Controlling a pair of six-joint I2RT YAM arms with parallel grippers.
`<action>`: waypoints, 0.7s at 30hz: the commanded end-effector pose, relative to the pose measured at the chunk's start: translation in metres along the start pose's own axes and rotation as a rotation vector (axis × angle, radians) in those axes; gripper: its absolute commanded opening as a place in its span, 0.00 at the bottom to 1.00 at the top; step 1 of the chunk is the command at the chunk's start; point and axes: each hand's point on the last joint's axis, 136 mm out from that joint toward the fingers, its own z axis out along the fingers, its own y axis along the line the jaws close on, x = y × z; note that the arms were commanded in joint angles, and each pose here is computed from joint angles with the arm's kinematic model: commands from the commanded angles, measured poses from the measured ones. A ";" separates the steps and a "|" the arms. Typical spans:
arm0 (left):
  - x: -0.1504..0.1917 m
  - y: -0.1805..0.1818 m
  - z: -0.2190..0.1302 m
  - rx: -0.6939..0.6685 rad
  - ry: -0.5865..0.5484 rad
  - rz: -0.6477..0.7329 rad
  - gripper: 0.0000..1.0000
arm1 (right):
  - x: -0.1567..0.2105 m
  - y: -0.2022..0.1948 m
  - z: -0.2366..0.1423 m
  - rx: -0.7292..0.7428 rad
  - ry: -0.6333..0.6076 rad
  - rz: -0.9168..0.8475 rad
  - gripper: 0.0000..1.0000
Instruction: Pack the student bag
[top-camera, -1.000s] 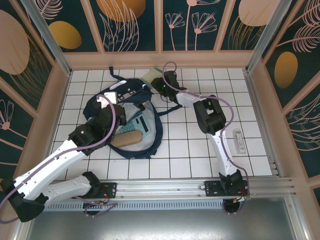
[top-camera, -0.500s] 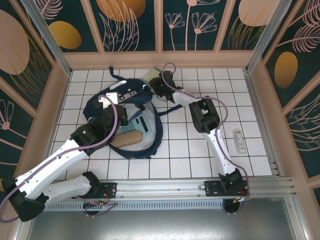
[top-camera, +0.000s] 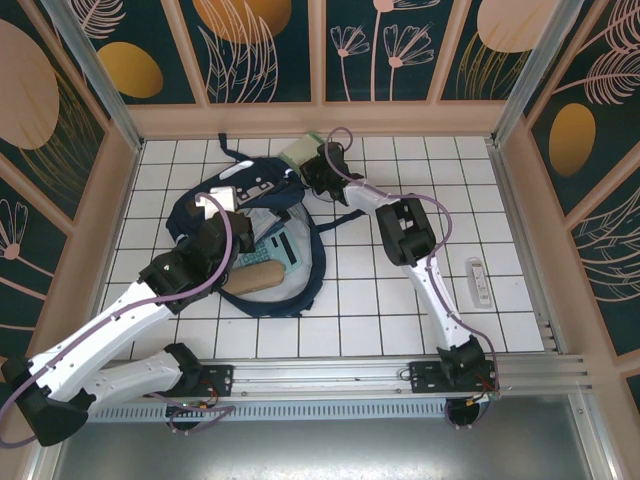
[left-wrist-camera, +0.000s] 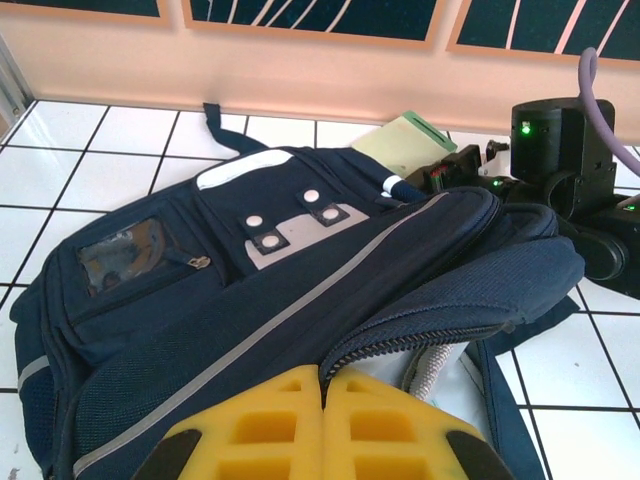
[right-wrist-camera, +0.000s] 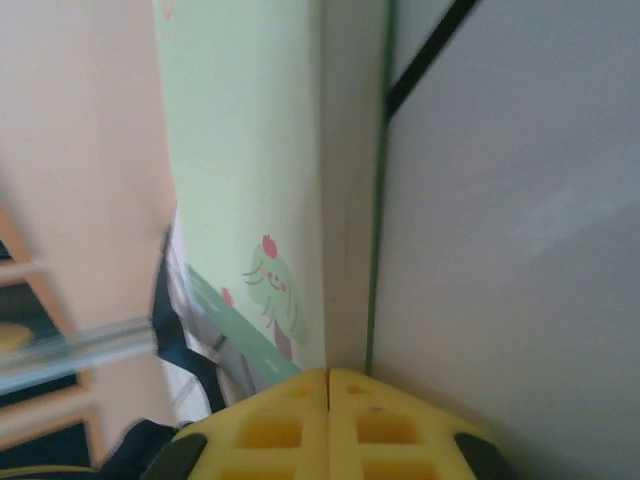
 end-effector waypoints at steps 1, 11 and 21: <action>-0.021 -0.002 -0.008 0.022 -0.079 -0.085 0.00 | -0.005 -0.009 0.001 0.033 -0.018 -0.005 0.00; -0.013 0.001 -0.005 0.009 -0.069 -0.076 0.00 | -0.021 0.008 -0.074 -0.004 -0.152 -0.097 0.00; -0.015 0.002 -0.008 0.016 -0.071 -0.088 0.00 | -0.021 -0.009 -0.132 0.025 -0.167 -0.174 0.00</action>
